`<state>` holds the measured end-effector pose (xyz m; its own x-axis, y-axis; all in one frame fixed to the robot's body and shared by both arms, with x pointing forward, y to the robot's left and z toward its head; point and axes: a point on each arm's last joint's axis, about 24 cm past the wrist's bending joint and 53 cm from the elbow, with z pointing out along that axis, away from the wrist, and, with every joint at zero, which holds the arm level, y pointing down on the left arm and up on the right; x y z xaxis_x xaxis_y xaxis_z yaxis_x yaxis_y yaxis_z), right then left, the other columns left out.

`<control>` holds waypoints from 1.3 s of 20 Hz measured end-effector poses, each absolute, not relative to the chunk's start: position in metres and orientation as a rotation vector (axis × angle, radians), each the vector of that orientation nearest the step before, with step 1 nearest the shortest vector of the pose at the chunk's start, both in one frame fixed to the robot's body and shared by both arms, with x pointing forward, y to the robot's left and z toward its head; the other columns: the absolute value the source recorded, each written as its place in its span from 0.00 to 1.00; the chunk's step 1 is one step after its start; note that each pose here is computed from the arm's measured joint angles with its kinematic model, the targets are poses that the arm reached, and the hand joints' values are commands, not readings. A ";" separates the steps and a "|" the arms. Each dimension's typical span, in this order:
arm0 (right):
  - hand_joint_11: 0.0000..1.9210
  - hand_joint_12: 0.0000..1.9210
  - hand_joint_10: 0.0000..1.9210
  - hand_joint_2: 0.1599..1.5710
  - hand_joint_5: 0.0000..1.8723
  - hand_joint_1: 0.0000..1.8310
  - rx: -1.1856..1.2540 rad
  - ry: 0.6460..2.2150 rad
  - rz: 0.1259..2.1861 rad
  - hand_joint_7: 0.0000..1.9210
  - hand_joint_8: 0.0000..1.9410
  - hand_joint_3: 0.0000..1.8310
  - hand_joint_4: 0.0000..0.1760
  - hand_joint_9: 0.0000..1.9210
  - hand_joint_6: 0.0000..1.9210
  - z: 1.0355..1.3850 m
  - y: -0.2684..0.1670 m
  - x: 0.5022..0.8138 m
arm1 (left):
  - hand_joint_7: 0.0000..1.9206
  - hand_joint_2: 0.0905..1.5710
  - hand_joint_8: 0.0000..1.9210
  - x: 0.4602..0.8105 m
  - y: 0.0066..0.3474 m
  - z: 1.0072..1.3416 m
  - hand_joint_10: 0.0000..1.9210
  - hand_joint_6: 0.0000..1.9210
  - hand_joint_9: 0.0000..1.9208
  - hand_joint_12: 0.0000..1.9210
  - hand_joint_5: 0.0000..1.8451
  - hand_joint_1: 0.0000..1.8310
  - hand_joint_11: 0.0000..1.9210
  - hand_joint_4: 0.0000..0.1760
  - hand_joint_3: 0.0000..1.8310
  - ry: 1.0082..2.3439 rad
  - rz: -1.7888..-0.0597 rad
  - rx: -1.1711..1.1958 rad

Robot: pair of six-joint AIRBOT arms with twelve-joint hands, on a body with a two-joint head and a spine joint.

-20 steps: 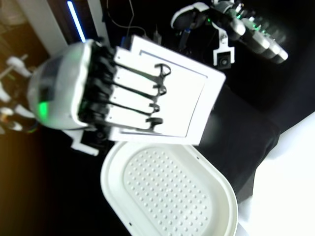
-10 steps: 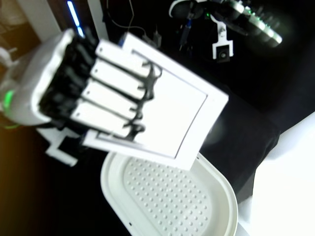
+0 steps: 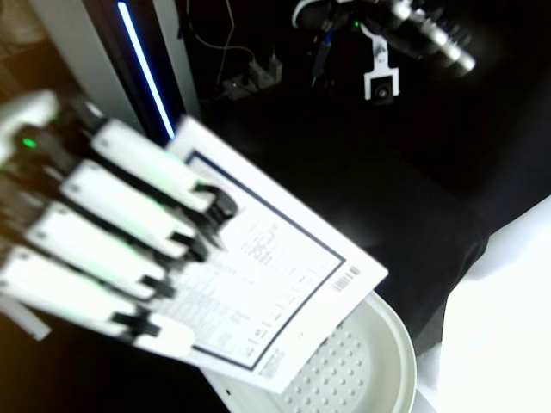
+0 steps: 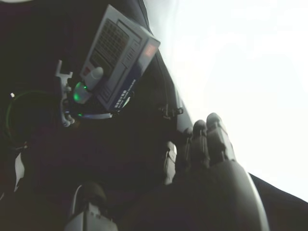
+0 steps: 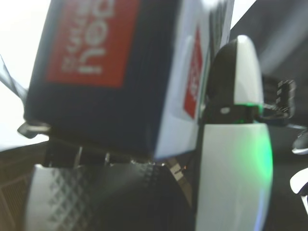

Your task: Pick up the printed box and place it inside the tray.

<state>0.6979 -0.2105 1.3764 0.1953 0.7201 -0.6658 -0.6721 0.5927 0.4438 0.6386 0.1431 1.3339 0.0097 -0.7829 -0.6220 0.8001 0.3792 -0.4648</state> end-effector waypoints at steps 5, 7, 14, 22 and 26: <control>0.56 0.84 0.75 0.68 0.51 0.70 0.076 1.007 0.952 0.53 0.62 0.00 0.00 0.57 0.45 1.370 -0.217 0.706 | 0.01 0.62 0.00 0.634 0.138 1.329 0.00 0.00 0.00 0.00 0.00 0.00 0.00 1.00 0.01 0.966 -1.250 0.030; 0.38 0.88 0.73 0.59 0.37 0.57 0.080 1.030 0.938 0.42 0.48 0.00 0.00 0.38 0.34 1.365 -0.220 0.711 | 0.01 0.62 0.00 0.634 0.140 1.329 0.00 0.00 0.00 0.00 0.00 0.00 0.00 1.00 0.00 0.964 -1.246 0.030; 0.00 0.26 0.00 0.33 0.00 0.33 0.078 1.039 0.931 0.00 0.00 0.00 1.00 0.02 0.00 1.364 -0.220 0.712 | 0.01 0.61 0.00 0.633 0.141 1.327 0.00 0.00 0.00 0.00 0.00 0.00 0.00 1.00 0.00 0.967 -1.248 0.022; 0.00 0.17 0.00 0.32 0.00 0.34 0.065 1.046 0.941 0.00 0.00 0.00 1.00 0.00 0.00 1.362 -0.213 0.710 | 0.00 0.63 0.00 0.633 0.141 1.323 0.00 0.00 0.00 0.00 0.00 0.00 0.00 1.00 0.00 0.980 -1.244 0.019; 0.00 0.14 0.00 0.32 0.00 0.35 0.059 1.048 0.947 0.00 0.00 0.00 1.00 0.00 0.00 1.361 -0.209 0.709 | 0.00 0.62 0.00 0.635 0.143 1.322 0.00 0.00 0.00 0.00 0.00 0.00 0.00 1.00 0.00 0.982 -1.242 0.005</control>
